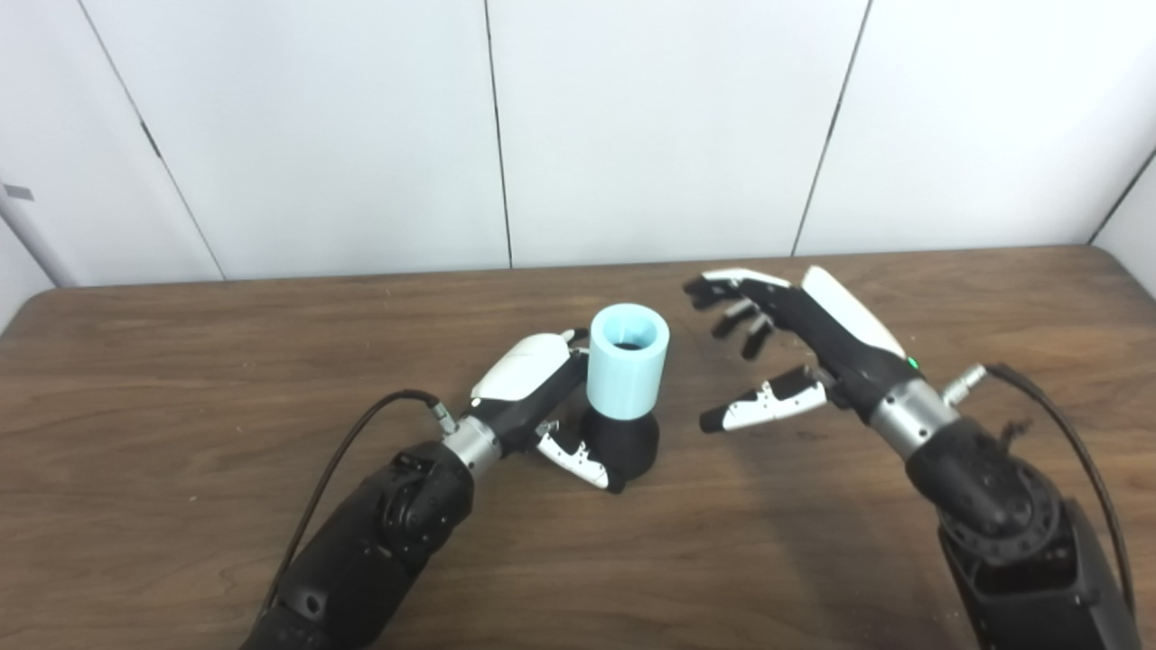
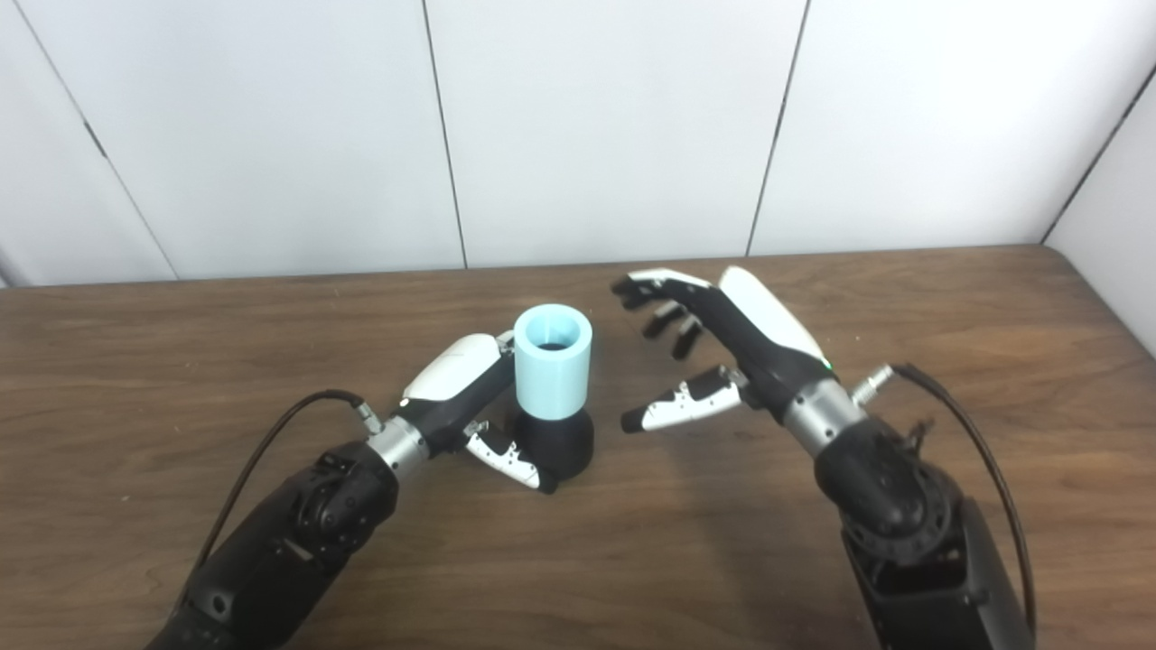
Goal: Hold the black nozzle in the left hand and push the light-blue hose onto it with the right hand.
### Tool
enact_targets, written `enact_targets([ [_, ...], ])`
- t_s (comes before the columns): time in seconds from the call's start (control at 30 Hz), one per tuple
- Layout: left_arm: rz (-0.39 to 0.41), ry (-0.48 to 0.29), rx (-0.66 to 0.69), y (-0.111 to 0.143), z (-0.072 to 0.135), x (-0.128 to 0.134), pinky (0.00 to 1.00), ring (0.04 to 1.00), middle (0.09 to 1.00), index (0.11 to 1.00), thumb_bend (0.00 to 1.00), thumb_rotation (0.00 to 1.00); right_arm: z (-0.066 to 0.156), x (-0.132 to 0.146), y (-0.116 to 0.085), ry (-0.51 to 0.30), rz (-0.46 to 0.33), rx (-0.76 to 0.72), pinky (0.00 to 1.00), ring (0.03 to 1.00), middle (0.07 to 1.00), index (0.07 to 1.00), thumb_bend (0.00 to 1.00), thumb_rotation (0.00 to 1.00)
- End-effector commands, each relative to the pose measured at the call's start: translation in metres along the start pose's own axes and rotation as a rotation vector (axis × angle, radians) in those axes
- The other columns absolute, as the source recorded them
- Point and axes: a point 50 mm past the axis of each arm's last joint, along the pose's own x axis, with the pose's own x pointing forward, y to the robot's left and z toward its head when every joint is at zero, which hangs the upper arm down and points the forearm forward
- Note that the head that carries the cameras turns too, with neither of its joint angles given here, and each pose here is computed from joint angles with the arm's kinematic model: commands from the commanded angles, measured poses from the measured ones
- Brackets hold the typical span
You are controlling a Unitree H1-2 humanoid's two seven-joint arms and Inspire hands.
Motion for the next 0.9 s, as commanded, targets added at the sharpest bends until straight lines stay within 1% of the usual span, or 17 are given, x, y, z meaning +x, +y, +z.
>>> enact_targets([
  [0.0,-0.102,0.074,0.027,-0.018,-0.014,-0.008,1.0,0.586,0.449,0.499,0.53,0.0,0.005,0.004,-0.002,-0.041,-0.066,0.032,0.44,0.597,0.723,0.738,0.66,0.03],
  [0.17,-0.09,0.071,0.022,-0.016,-0.014,-0.009,1.0,0.588,0.435,0.505,0.52,0.0,-0.014,0.003,0.013,0.001,-0.109,0.16,0.43,0.597,0.753,0.754,0.66,0.05],
  [0.23,-0.084,0.071,0.018,-0.015,-0.015,-0.01,1.0,0.598,0.478,0.496,0.52,0.0,-0.02,0.004,0.017,0.011,-0.13,0.207,0.43,0.605,0.772,0.763,0.66,0.07],
  [0.33,-0.075,0.07,0.014,-0.014,-0.016,-0.011,0.99,0.627,0.506,0.487,0.52,0.0,-0.025,0.004,0.027,0.019,-0.147,0.261,0.43,0.614,0.791,0.778,0.66,0.08],
  [0.37,-0.071,0.07,0.012,-0.014,-0.016,-0.011,0.99,0.662,0.604,0.581,0.68,0.02,-0.026,0.005,0.031,0.023,-0.147,0.275,0.43,0.621,0.802,0.789,0.66,0.08],
  [0.4,-0.068,0.073,0.01,-0.014,-0.017,-0.011,0.98,0.702,0.678,0.655,0.76,0.05,-0.027,0.005,0.034,0.025,-0.145,0.28,0.43,0.63,0.815,0.803,0.67,0.08],
  [0.43,-0.066,0.077,0.009,-0.014,-0.017,-0.011,0.98,0.742,0.741,0.722,0.82,0.08,-0.028,0.005,0.036,0.027,-0.144,0.283,0.44,0.639,0.826,0.815,0.67,0.09],
  [0.47,-0.065,0.08,0.008,-0.014,-0.017,-0.01,0.98,0.775,0.781,0.766,0.84,0.1,-0.029,0.005,0.036,0.027,-0.144,0.283,0.44,0.645,0.83,0.821,0.67,0.09],
  [0.5,-0.064,0.087,0.006,-0.013,-0.018,-0.011,0.98,0.792,0.802,0.789,0.85,0.11,-0.03,0.006,0.036,0.028,-0.146,0.285,0.44,0.648,0.833,0.824,0.67,0.09],
  [0.53,-0.062,0.092,0.005,-0.013,-0.018,-0.011,0.98,0.837,0.844,0.834,0.87,0.13,-0.031,0.006,0.036,0.029,-0.148,0.286,0.45,0.651,0.835,0.826,0.67,0.1],
  [0.67,-0.042,0.126,-0.021,-0.01,-0.017,-0.016,1.0,0.907,0.903,0.9,0.9,0.16,-0.034,0.006,0.037,0.031,-0.166,0.305,0.45,0.653,0.838,0.828,0.68,0.1],
  [0.73,-0.034,0.139,-0.031,-0.012,-0.018,-0.018,1.0,0.916,0.912,0.919,0.91,0.18,-0.034,0.005,0.039,0.031,-0.17,0.312,0.46,0.655,0.841,0.828,0.68,0.1],
  [0.87,-0.034,0.152,-0.043,-0.019,-0.02,-0.022,1.0,0.911,0.909,0.92,0.92,0.19,-0.036,0.002,0.039,0.028,-0.161,0.306,0.47,0.665,0.844,0.827,0.68,0.1],
])
